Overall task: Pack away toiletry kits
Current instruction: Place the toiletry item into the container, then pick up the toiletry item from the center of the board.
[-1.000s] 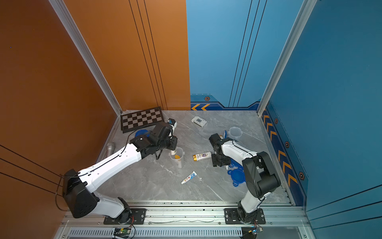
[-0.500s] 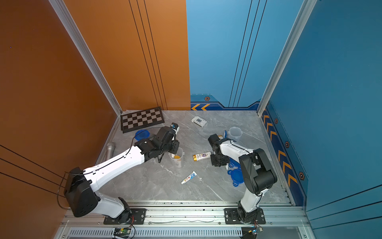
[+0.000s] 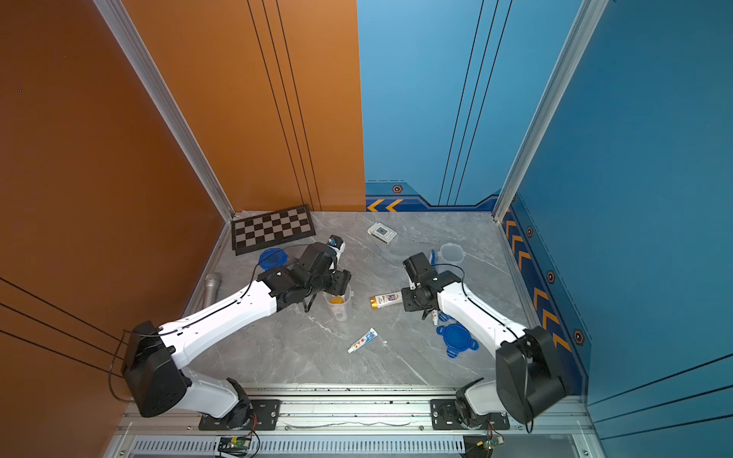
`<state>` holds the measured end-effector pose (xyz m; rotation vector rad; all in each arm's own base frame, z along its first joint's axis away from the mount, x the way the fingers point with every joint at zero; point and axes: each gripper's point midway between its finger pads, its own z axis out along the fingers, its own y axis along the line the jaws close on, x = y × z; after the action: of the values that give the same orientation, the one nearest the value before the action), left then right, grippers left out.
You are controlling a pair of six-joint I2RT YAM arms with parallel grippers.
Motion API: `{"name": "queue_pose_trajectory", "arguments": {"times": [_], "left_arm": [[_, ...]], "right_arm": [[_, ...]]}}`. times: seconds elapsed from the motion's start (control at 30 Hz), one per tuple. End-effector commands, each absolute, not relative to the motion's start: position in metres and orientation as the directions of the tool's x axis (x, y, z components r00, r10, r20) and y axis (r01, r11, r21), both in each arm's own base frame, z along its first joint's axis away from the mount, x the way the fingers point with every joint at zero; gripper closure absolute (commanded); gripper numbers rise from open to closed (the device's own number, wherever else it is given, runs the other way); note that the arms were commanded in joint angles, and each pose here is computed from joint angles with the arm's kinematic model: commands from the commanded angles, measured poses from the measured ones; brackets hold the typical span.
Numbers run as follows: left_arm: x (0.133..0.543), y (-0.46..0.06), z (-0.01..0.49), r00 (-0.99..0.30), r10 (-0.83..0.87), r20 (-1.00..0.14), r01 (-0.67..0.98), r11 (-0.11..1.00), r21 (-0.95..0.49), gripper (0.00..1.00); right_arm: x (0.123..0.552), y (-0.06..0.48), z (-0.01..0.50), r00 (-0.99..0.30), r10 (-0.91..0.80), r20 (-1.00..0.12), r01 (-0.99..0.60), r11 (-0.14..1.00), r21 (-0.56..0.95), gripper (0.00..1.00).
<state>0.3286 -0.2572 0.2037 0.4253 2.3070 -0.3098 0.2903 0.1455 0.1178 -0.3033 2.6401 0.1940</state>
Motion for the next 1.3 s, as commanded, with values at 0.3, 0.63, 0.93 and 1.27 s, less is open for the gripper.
{"name": "queue_pose_trajectory", "arguments": {"times": [0.3,0.63,0.93,1.27], "left_arm": [[0.308,-0.284,0.265,-0.777,-0.003,-0.629,0.426,0.734,-0.530,0.03],[0.310,-0.304,0.265,-0.830,-0.003,-0.558,0.417,0.663,-0.622,0.02],[0.319,-0.307,0.260,-0.850,-0.052,-0.523,0.380,0.628,-0.679,0.36],[0.318,-0.290,0.256,-0.842,-0.069,-0.535,0.369,0.649,-0.665,0.99]], "right_arm": [[0.267,0.231,0.213,-0.614,-0.268,-0.742,-0.571,0.800,0.184,0.90],[0.259,0.279,0.240,-0.545,-0.317,-0.776,-0.681,0.707,0.190,0.90],[0.256,0.288,0.239,-0.519,-0.366,-0.772,-0.710,0.687,0.152,0.89],[0.266,0.270,0.227,-0.563,-0.375,-0.736,-0.641,0.761,0.103,0.51]]}}
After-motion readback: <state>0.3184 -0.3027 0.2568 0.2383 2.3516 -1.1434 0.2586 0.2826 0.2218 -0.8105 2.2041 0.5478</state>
